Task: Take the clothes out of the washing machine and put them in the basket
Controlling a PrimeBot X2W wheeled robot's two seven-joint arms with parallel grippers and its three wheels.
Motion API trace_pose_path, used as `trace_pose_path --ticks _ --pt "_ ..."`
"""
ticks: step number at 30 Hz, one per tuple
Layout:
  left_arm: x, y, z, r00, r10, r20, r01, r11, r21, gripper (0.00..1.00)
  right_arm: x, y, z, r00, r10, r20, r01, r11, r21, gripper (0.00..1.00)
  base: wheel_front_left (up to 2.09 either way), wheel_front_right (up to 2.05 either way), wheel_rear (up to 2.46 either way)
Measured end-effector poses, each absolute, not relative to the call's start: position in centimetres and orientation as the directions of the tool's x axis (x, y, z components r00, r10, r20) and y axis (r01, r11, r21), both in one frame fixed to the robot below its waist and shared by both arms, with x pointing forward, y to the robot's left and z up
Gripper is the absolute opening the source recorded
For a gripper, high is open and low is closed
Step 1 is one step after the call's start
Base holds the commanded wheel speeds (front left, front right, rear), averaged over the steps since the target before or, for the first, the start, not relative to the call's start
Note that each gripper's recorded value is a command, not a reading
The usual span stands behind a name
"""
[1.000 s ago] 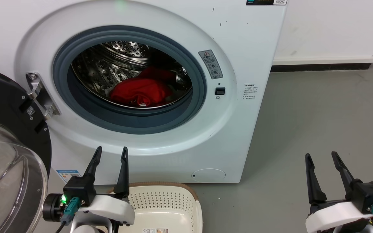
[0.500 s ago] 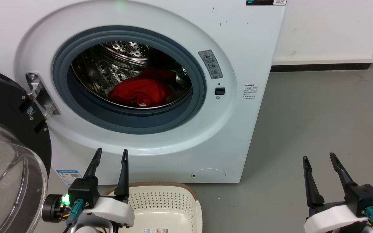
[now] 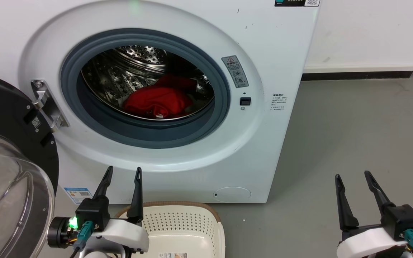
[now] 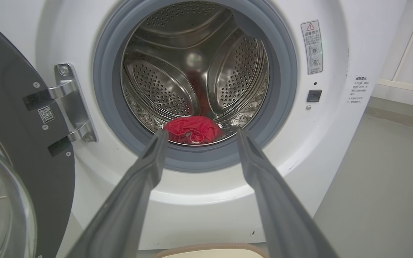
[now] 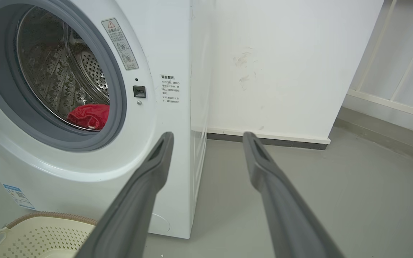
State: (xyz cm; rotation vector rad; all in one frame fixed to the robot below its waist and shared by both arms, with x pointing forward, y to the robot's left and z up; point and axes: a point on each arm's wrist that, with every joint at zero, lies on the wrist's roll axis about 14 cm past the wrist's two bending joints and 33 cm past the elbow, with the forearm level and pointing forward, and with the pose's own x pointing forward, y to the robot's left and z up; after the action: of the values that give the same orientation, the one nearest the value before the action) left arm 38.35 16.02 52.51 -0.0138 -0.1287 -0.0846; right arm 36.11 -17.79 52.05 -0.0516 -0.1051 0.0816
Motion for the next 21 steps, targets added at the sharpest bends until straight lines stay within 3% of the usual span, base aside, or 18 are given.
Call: trace_pose_path --ticks 12,21 --pt "39.2 16.0 52.2 0.989 -0.088 0.117 0.089 0.996 -0.004 1.00 36.5 -17.6 51.5 0.992 0.091 0.085 -0.087 0.995 -0.050 1.00 0.00 0.00 0.00" --pt "46.4 15.0 53.8 0.979 -0.166 0.121 0.159 0.985 0.066 1.00 38.4 -18.1 51.0 0.994 0.074 0.075 -0.070 0.997 -0.043 1.00 0.00 0.00 0.00"
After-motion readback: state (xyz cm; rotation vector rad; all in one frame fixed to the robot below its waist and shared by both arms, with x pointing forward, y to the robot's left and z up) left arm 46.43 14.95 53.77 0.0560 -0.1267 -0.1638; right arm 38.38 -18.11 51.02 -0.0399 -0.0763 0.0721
